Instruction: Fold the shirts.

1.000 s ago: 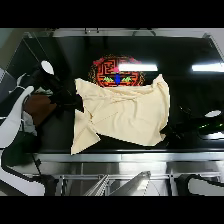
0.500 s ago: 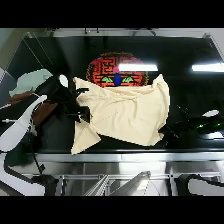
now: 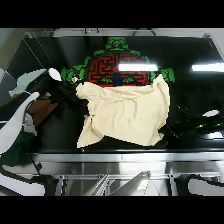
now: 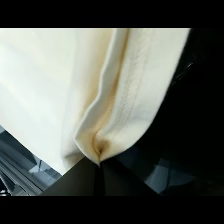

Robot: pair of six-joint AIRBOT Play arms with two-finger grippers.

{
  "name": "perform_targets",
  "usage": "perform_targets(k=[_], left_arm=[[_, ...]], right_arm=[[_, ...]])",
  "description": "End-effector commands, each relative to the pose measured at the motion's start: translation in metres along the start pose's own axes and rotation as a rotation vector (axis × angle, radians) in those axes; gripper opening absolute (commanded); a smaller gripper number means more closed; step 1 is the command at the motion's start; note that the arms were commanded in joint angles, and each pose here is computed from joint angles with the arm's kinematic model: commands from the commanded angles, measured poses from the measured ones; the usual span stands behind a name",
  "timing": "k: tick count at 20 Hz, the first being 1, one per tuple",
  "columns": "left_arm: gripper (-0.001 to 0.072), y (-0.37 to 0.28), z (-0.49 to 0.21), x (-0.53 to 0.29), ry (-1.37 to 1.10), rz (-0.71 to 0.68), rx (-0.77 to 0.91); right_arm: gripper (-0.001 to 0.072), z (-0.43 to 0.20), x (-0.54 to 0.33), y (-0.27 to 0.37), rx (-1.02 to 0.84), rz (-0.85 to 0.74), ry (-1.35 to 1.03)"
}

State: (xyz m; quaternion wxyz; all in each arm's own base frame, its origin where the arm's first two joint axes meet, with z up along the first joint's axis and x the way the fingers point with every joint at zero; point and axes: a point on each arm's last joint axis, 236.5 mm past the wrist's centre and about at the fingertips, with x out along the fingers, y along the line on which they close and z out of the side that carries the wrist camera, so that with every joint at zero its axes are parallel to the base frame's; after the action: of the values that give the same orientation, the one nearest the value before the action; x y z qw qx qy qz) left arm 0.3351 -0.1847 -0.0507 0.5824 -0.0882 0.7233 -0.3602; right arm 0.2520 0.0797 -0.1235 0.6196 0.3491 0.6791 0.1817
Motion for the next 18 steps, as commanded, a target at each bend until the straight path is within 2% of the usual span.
perform_targets(k=[1,3,9,10,11,14,15,16,17,18], left_arm=[[0.0022,-0.034,0.002,-0.050,-0.157,-0.267,0.034],[0.0022,-0.018,-0.016,-0.072,-0.217,-0.353,-0.037],[0.0020,0.056,-0.077,-0.074,-0.332,-0.446,-0.337],[0.0054,0.066,-0.083,-0.066,-0.338,-0.437,-0.383],[0.0214,0.077,-0.088,-0.058,-0.347,-0.416,-0.426],[0.0245,0.097,-0.092,-0.047,-0.368,-0.361,-0.477],[0.0303,0.096,-0.090,-0.051,-0.370,-0.358,-0.465],[0.0455,0.092,-0.087,-0.055,-0.364,-0.356,-0.441],[0.0720,0.088,-0.083,-0.057,-0.354,-0.348,-0.420],[0.0720,0.082,-0.078,-0.058,-0.342,-0.337,-0.389]], right_arm=[[0.0022,0.009,-0.010,0.003,0.015,0.027,-0.031],[0.0022,0.017,-0.023,0.007,0.041,0.071,-0.061],[0.0022,0.029,-0.046,-0.003,0.095,0.104,-0.124],[0.0022,0.029,-0.046,-0.003,0.087,0.104,-0.124],[0.0022,0.029,-0.045,-0.003,0.086,0.103,-0.124],[0.0022,0.029,-0.045,-0.003,0.082,0.103,-0.124],[0.0022,0.029,-0.045,-0.003,0.082,0.103,-0.124],[0.0022,0.029,-0.045,-0.003,0.082,0.102,-0.125],[0.0022,0.030,-0.045,-0.003,0.082,0.101,-0.127],[0.0022,0.031,-0.045,-0.004,0.083,0.098,-0.130]])
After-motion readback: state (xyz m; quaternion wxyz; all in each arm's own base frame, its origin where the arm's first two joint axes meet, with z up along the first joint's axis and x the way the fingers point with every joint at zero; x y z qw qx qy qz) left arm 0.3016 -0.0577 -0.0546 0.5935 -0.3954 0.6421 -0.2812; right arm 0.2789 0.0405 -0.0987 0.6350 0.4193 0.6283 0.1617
